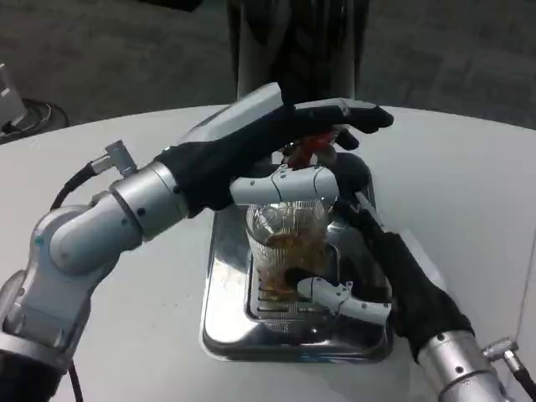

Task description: Grasp the cup under the faucet to collect the drink, then remove the cup.

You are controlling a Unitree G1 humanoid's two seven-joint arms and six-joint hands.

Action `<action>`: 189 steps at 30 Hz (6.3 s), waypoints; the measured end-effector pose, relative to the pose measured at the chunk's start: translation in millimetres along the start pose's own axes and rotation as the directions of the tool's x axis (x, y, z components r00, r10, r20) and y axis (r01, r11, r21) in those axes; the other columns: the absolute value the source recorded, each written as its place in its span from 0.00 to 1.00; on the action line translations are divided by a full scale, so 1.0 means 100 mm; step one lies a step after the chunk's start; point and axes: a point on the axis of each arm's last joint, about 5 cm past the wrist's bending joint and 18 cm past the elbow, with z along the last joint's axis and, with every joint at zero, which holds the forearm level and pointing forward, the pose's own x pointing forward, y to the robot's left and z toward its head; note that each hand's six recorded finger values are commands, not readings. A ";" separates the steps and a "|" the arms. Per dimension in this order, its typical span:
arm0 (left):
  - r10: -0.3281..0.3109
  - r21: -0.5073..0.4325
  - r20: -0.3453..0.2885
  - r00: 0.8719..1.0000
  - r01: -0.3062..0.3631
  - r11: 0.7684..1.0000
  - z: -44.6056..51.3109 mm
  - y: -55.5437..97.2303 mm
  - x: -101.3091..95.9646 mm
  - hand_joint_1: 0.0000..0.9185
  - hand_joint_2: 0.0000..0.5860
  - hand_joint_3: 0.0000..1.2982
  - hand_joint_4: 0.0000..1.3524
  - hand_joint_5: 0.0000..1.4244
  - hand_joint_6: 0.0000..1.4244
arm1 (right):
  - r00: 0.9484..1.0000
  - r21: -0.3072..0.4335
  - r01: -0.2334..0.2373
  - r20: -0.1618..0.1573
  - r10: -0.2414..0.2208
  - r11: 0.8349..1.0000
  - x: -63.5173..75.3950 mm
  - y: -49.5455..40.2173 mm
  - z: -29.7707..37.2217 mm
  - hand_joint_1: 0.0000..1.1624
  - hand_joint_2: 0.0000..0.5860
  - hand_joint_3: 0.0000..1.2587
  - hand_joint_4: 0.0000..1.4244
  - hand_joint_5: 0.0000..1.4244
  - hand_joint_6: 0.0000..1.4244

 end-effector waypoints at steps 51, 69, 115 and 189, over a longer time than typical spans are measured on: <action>-0.022 0.033 -0.014 1.000 0.022 0.999 -0.011 0.13 0.02 0.00 0.17 0.20 0.15 0.19 0.23 | 0.999 0.063 0.034 -0.031 -0.033 0.997 0.30 0.389 0.061 0.59 0.31 0.00 0.01 0.02 0.00; -0.025 0.049 -0.020 0.999 0.026 0.998 -0.021 0.17 0.00 0.00 0.17 0.20 0.15 0.19 0.23 | 0.995 0.072 0.095 -0.033 -0.093 0.993 0.33 0.584 0.117 0.59 0.35 0.07 0.11 0.12 0.01; 0.162 -0.004 0.032 0.986 -0.162 0.987 -0.046 0.27 -0.22 0.00 0.15 0.23 0.21 0.29 0.27 | 0.947 0.112 0.321 -0.041 -0.318 0.941 0.28 0.839 0.069 0.71 0.33 0.63 0.60 0.61 0.33; 0.284 -0.010 -0.546 0.788 -0.345 0.939 0.127 -0.60 -1.62 0.00 0.15 0.23 0.17 0.20 0.23 | 0.960 0.001 0.274 0.065 -0.273 0.962 -0.66 0.125 0.285 0.90 0.23 0.80 0.75 0.72 0.45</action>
